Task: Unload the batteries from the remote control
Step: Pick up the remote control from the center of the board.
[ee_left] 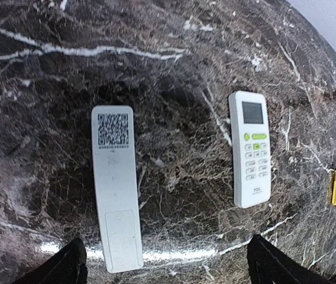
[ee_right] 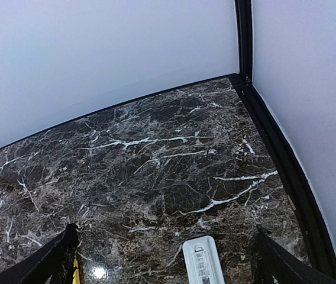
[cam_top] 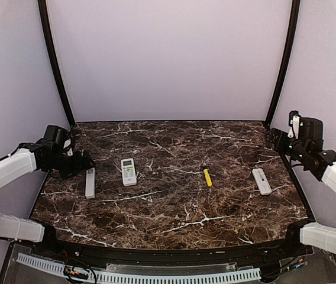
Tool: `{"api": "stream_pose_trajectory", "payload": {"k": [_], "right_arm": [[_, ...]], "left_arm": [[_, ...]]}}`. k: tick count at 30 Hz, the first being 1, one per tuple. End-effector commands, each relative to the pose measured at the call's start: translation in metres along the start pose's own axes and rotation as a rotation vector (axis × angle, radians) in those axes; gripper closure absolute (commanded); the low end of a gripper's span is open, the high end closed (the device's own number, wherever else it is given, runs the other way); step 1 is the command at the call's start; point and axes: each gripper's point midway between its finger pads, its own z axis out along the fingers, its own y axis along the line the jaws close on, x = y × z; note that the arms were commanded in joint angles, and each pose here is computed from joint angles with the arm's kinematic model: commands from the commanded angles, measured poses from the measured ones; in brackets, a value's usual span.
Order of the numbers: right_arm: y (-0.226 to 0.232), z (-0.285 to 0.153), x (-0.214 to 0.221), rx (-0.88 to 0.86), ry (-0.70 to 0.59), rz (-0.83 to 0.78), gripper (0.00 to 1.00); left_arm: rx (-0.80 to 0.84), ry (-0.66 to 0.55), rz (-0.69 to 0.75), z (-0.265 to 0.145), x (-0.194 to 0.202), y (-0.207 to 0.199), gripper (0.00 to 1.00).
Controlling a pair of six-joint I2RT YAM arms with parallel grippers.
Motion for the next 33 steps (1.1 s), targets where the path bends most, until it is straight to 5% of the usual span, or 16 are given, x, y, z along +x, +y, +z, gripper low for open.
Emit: {"api": "stream_pose_trajectory", "payload": {"k": [1, 8, 25, 33], "right_arm": [[0.010, 0.001, -0.002, -0.050, -0.032, 0.028, 0.01], [0.009, 0.005, 0.005, -0.049, -0.019, 0.034, 0.01], [0.008, 0.004, 0.008, -0.053, -0.031, 0.057, 0.01], [0.007, 0.004, 0.008, -0.049, -0.032, 0.056, 0.01]], "left_arm": [[-0.042, 0.059, -0.063, 0.016, 0.020, 0.011, 0.07], [-0.074, 0.113, -0.065, 0.044, 0.031, 0.022, 0.08], [-0.204, 0.134, -0.045, 0.072, 0.032, 0.048, 0.36], [-0.236, 0.143, -0.028, 0.076, 0.033, 0.054, 0.40]]}}
